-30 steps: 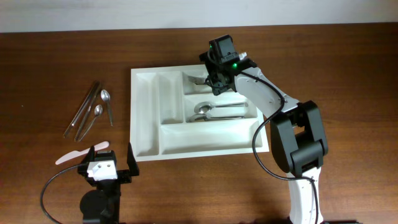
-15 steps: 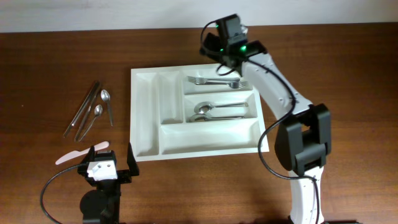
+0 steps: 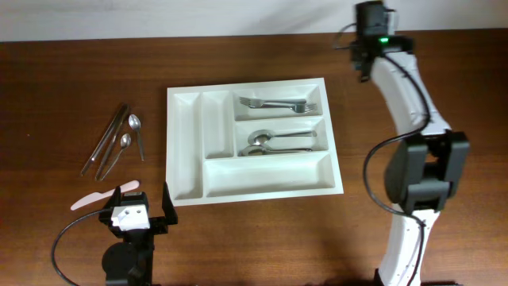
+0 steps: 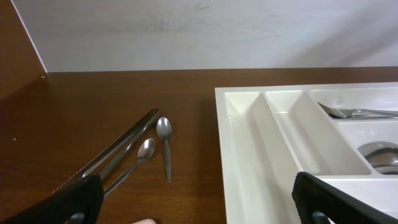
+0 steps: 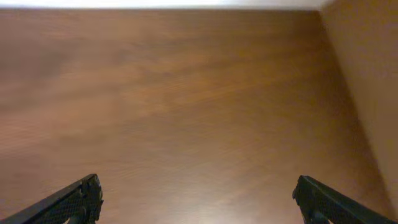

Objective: Pack container

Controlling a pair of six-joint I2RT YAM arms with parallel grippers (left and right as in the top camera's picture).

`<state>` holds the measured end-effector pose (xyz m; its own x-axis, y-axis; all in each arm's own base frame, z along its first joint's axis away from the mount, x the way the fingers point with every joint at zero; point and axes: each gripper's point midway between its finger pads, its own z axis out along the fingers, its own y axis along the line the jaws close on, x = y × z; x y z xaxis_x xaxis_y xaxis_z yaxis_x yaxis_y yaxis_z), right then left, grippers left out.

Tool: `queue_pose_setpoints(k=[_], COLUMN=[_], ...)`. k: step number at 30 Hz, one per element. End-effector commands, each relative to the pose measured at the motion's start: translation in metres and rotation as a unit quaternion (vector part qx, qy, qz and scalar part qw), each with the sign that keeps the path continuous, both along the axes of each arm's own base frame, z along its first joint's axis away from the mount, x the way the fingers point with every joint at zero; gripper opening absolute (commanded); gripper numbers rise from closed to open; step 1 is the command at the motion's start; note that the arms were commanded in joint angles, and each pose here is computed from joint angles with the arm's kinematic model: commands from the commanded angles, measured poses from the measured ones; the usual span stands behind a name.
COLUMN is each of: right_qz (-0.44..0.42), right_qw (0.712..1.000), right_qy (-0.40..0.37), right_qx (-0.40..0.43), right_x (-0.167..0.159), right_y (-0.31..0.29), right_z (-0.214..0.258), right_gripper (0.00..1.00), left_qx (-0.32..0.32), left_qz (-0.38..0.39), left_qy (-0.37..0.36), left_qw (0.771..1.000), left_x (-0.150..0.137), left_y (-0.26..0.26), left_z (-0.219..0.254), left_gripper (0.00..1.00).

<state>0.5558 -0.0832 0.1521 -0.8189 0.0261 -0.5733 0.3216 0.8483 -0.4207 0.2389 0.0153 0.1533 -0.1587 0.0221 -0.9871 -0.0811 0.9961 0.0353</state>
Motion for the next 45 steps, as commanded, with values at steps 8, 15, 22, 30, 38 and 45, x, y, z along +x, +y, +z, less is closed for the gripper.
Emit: queue_pose_setpoints(k=[8,15,22,30,38,45], right_qz=[0.017,-0.018,-0.019,-0.019,-0.019,-0.019], right_qw=[0.974,0.967,0.967,0.967,0.967,0.967], right_qy=[0.04,0.088,0.089,0.089,0.089,0.089], right_qx=[0.221,0.237,0.238,0.238,0.238,0.238], right_x=[-0.04,-0.072,-0.073,-0.073,-0.073,-0.073], right_y=[-0.053,-0.071,-0.071,-0.071,-0.071,-0.071], right_z=[-0.016,-0.027,-0.028,-0.028,-0.028,-0.028], right_gripper=[0.99,0.99,0.99,0.99,0.99,0.99], left_qx=[0.007,0.008,-0.015,-0.029,-0.026,-0.03], left_qz=[-0.005,0.002,-0.027,0.027,0.033,-0.018], left_qy=[0.0,-0.002,-0.059,-0.024,0.113,0.315], left_qw=[1.0,1.0,0.998,0.999,0.993,0.948], left_x=[0.0,0.0,0.003,-0.005,0.049,0.103], left_y=[-0.001,0.001,-0.009,0.008,0.01,-0.007], left_z=[-0.002,-0.001,0.029,0.08,0.128,0.126], left_gripper=[0.99,0.99,0.99,0.99,0.99,0.99])
